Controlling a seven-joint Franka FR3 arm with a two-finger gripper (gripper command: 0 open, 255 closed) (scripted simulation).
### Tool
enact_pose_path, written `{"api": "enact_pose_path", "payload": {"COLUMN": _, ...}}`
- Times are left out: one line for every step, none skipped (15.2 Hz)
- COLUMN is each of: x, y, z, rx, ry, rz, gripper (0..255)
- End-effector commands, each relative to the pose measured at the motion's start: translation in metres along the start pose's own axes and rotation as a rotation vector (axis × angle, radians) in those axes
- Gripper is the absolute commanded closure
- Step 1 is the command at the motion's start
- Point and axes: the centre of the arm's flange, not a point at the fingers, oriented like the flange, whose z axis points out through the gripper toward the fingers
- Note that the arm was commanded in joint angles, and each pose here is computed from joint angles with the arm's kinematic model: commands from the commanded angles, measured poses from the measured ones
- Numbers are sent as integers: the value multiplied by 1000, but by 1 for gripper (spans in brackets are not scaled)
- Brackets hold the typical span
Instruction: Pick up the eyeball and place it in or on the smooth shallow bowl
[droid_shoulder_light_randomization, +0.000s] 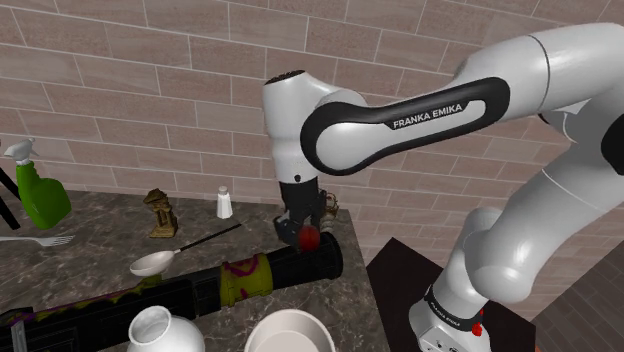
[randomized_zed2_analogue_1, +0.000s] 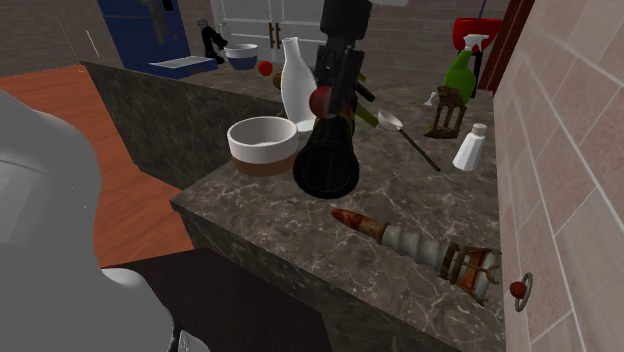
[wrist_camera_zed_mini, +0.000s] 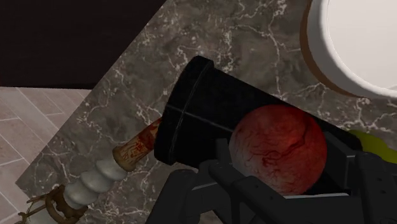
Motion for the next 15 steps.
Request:
{"api": "enact_pose_path", "payload": {"x": -15, "y": -21, "z": 5, "rx": 0, "ry": 0, "rz": 2, "gripper": 255}}
{"api": "enact_pose_path", "payload": {"x": -23, "y": -32, "z": 5, "rx": 0, "ry": 0, "rz": 2, "gripper": 255}}
{"api": "enact_pose_path", "payload": {"x": -30, "y": -43, "z": 6, "rx": 0, "ry": 0, "rz": 2, "gripper": 255}}
{"api": "enact_pose_path", "payload": {"x": -38, "y": -54, "z": 6, "rx": 0, "ry": 0, "rz": 2, "gripper": 255}}
{"api": "enact_pose_path", "payload": {"x": -45, "y": -64, "z": 7, "rx": 0, "ry": 0, "rz": 2, "gripper": 255}}
{"api": "enact_pose_path", "payload": {"x": -53, "y": -75, "z": 7, "rx": 0, "ry": 0, "rz": 2, "gripper": 255}}
{"api": "enact_pose_path", "payload": {"x": -60, "y": -86, "z": 8, "rx": 0, "ry": 0, "rz": 2, "gripper": 255}}
{"api": "enact_pose_path", "payload": {"x": -68, "y": -97, "z": 8, "rx": 0, "ry": 0, "rz": 2, "gripper": 255}}
{"api": "enact_pose_path", "payload": {"x": -76, "y": -108, "z": 9, "rx": 0, "ry": 0, "rz": 2, "gripper": 255}}
{"api": "enact_pose_path", "payload": {"x": -83, "y": -118, "z": 9, "rx": 0, "ry": 0, "rz": 2, "gripper": 255}}
{"api": "enact_pose_path", "payload": {"x": -91, "y": -129, "z": 10, "rx": 0, "ry": 0, "rz": 2, "gripper": 255}}
{"api": "enact_pose_path", "payload": {"x": -98, "y": -140, "z": 10, "rx": 0, "ry": 0, "rz": 2, "gripper": 255}}
{"api": "enact_pose_path", "payload": {"x": -106, "y": -152, "z": 11, "rx": 0, "ry": 0, "rz": 2, "gripper": 255}}
{"api": "enact_pose_path", "payload": {"x": -105, "y": -152, "z": 16, "rx": 0, "ry": 0, "rz": 2, "gripper": 255}}
{"api": "enact_pose_path", "payload": {"x": -104, "y": -153, "z": 21, "rx": 0, "ry": 0, "rz": 2, "gripper": 255}}
